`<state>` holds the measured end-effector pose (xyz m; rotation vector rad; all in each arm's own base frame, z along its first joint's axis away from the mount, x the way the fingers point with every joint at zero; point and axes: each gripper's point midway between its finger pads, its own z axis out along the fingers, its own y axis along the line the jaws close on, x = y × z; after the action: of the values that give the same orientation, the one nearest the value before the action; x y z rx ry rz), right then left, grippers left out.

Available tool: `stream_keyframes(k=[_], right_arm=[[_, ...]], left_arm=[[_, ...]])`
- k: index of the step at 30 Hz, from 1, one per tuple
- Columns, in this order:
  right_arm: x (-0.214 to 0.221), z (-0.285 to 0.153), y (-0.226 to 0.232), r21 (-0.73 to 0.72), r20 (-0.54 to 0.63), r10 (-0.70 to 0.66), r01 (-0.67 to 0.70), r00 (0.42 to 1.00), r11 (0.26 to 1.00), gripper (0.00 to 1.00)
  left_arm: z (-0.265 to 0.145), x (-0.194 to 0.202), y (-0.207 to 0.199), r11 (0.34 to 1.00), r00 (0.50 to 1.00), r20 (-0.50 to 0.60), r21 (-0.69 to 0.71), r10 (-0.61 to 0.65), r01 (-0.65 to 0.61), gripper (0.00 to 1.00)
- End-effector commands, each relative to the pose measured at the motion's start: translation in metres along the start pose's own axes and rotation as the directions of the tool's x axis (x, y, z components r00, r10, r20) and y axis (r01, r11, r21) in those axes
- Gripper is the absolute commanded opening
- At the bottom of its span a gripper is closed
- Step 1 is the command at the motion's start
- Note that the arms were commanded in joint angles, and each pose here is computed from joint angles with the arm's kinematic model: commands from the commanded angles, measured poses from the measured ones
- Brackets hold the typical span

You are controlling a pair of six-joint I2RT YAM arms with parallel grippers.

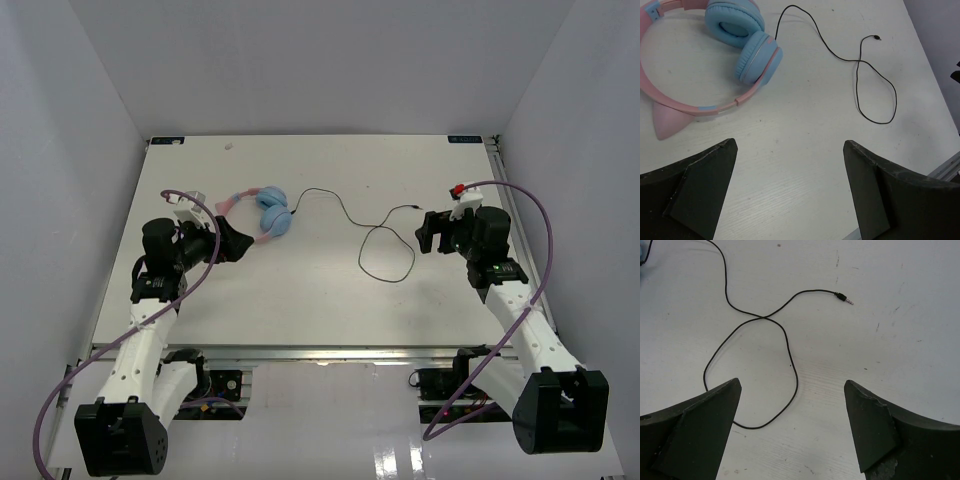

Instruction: Wrap the headphones

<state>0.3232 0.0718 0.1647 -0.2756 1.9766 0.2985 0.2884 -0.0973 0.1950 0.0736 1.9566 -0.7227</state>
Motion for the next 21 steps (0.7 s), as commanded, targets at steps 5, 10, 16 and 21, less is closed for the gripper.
stream_keyframes(k=[5, 10, 16, 21], right_arm=[[0.017, -0.015, 0.038, -0.322, 0.061, -0.298, 0.301, 0.953, 0.898, 0.9], [0.025, -0.026, 0.06, -0.455, 0.102, -0.328, 0.337, 0.939, 0.824, 0.9], [0.028, -0.026, 0.061, -0.465, 0.114, -0.345, 0.357, 0.932, 0.81, 0.9], [0.026, -0.027, 0.062, -0.464, 0.12, -0.345, 0.36, 0.931, 0.81, 0.9]], left_arm=[[-0.001, -0.003, -0.004, 0.999, 0.999, 0.019, 0.014, 0.029, -0.029, 0.98], [-0.001, -0.003, -0.004, 1.0, 1.0, 0.018, 0.016, 0.025, -0.026, 0.98], [0.007, 0.007, 0.011, 0.998, 0.999, 0.02, -0.035, -0.047, 0.048, 0.98], [0.022, 0.003, 0.037, 0.974, 0.987, -0.032, -0.167, -0.158, 0.151, 0.98]])
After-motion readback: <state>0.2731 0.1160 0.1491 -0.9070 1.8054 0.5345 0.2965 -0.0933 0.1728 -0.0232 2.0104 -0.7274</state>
